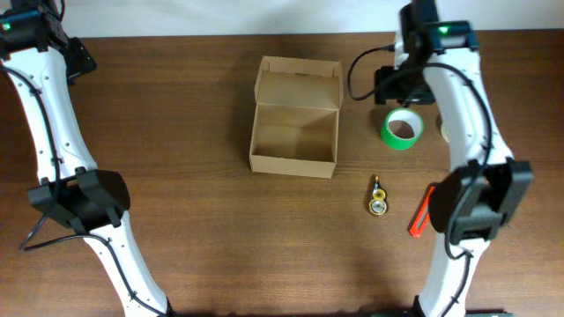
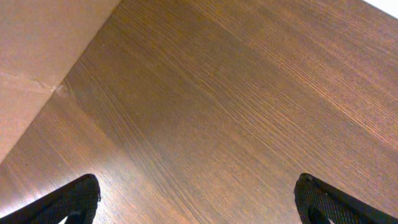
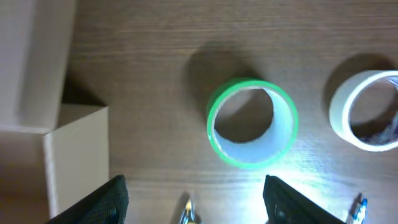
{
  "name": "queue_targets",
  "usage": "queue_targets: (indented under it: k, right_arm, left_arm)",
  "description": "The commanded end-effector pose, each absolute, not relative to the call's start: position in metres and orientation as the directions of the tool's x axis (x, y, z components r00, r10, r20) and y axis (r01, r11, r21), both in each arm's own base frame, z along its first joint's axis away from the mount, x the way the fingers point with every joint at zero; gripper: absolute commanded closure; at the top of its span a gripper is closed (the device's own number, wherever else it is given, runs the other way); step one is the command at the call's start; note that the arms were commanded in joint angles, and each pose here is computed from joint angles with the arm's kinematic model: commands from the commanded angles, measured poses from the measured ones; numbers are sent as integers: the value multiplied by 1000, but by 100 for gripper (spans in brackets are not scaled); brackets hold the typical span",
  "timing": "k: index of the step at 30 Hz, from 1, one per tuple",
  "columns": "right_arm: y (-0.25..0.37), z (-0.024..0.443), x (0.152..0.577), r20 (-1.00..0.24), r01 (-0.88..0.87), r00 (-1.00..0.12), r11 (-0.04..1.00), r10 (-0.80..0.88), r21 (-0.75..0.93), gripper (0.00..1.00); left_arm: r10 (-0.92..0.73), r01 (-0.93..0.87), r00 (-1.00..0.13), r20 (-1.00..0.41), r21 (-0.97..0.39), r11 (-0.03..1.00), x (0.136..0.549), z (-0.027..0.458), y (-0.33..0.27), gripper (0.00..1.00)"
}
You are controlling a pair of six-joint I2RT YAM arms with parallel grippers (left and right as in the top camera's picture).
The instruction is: Pack container
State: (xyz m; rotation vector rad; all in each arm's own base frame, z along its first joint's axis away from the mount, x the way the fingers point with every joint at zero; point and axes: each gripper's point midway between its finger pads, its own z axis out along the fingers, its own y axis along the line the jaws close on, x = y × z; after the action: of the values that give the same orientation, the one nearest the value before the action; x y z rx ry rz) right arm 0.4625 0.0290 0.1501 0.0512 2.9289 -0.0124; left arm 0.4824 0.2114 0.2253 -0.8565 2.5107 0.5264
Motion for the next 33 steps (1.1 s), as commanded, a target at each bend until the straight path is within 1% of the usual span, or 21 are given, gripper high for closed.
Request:
queue_targets:
  k: [1,5,8,15,18,24,27,33]
  right_arm:
    - [18,152,470,-237,57,-971,996,38,-75,29]
    - [16,138,473,-219,55,-975,994,34,-92,28]
    - [14,123,474,-188,45,-982,994,26,-98,25]
    - [15,106,472,-145,33,-989,995,19,-96,25]
    - [6,92,466,-103,47,-994,994,37,-99,25]
    - [-6,63,446,-10,79,-997,996,78,-32,27]
    - [-4,48,436,30,64,-997,998,64,-5,28]
    - [5,30,428,54,46,-998,998,44,40,28]
  left_arm:
    - [-467,-638,-710,-527,201,744,478,240,211,0]
    - [-467,-638,-710,-527,201,743,478,240,211,0]
    - [-467,-638,-710,-527,201,744,478,240,211,0]
    - [-467,-638,-710,-527,201,744,478,240,211,0]
    - [-467,-638,-710,-527,201,743,478,240,211,0]
    - [-467,-638,-710,-527,201,744,478,240,211,0]
    - [-467,-638,-710,-527,201,744,478,240,211,0]
    - [-467,-638,-710,-527,201,744,478,240,211,0]
